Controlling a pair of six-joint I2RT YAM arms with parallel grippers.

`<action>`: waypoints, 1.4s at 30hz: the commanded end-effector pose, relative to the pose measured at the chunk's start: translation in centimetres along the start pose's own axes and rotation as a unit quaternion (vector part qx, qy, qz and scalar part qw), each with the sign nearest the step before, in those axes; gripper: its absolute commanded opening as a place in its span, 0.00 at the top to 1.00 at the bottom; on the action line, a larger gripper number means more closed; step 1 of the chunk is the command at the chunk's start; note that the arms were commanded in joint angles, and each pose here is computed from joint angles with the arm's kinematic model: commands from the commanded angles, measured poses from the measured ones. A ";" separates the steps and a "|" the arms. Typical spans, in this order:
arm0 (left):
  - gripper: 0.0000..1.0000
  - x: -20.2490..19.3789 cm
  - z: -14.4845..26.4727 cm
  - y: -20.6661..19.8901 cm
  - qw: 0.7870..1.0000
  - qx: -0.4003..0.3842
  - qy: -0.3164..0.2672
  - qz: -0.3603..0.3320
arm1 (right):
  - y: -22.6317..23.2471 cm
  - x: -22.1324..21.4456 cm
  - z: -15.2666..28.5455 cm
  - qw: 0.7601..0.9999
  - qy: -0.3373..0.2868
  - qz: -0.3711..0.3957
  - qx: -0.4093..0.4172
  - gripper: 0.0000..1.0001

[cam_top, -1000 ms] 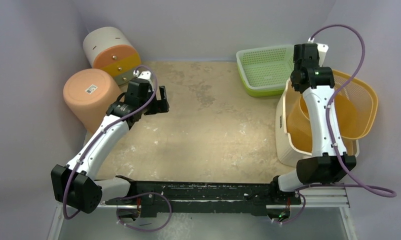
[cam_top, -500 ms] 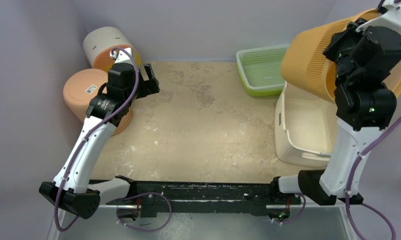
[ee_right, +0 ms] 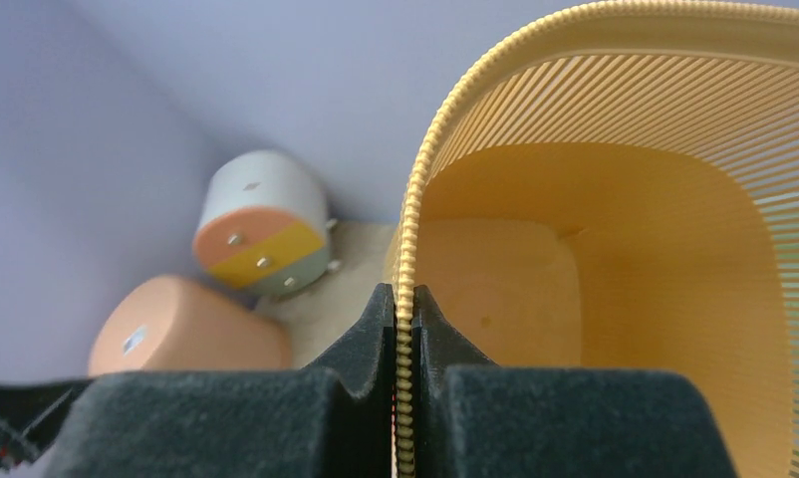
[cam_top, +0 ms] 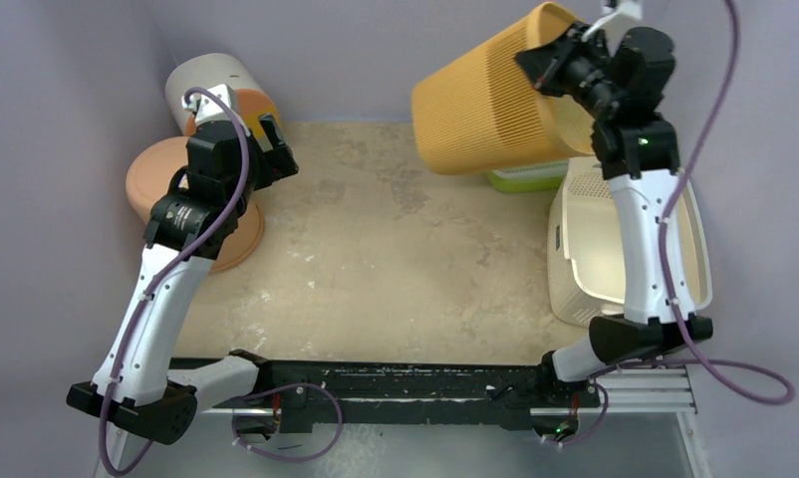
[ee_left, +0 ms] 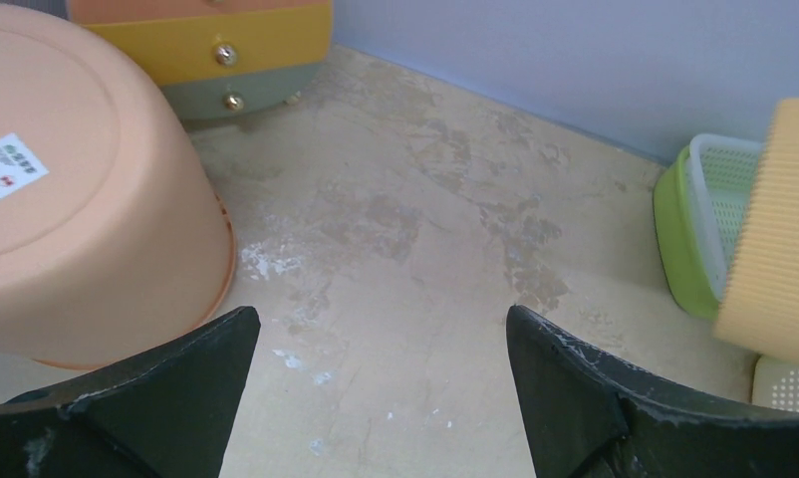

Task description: Turn the large container upside down

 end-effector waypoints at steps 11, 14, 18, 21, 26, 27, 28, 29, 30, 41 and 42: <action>0.09 6.3 5.2 3.1 0.993 0.060 -0.095 0.040 | 12.5 -11.3 -6.9 0.930 0.054 -0.156 0.327 1.00; 0.09 6.9 5.7 3.3 0.992 0.063 -0.100 0.039 | 12.8 -15.1 -8.5 0.913 0.076 -0.200 0.346 1.00; 0.09 7.6 6.2 3.5 0.992 0.066 -0.102 0.035 | 11.6 -19.0 -9.0 0.861 0.096 -0.310 0.392 1.00; 0.09 8.0 6.4 3.5 0.992 0.066 -0.100 0.031 | 10.9 -20.6 -8.7 0.818 0.105 -0.375 0.424 1.00; 0.09 8.5 6.1 3.3 0.993 0.069 -0.093 0.022 | 9.7 -22.2 -8.6 0.758 0.099 -0.456 0.456 1.00; 0.09 8.6 6.0 3.2 0.993 0.068 -0.094 0.023 | 9.3 -22.5 -8.4 0.737 0.097 -0.480 0.466 1.00; 0.09 8.7 5.9 3.0 0.993 0.065 -0.094 0.023 | 9.0 -22.7 -8.0 0.712 0.092 -0.501 0.484 1.00; 0.09 8.6 5.7 2.9 0.993 0.064 -0.092 0.022 | 8.4 -23.1 -7.9 0.689 0.089 -0.528 0.488 1.00; 0.09 8.6 5.5 2.7 0.994 0.062 -0.090 0.021 | 7.8 -23.6 -7.9 0.671 0.087 -0.548 0.491 1.00; 0.09 8.1 4.2 2.0 0.995 0.053 -0.081 0.021 | 0.2 -29.3 -7.1 0.735 0.132 -0.561 0.357 1.00; 0.09 8.1 4.2 2.0 0.995 0.053 -0.080 0.021 | -0.8 -29.8 -7.0 0.740 0.133 -0.562 0.345 1.00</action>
Point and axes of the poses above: each gripper's point midway between its finger pads, its own z axis back along the fingers, its own y axis along the line the jaws close on, x = y × z, the point moved 3 cm from there along z, back along the fingers, and after that the axes turned 12 degrees about -z, right-handed, at the moved point
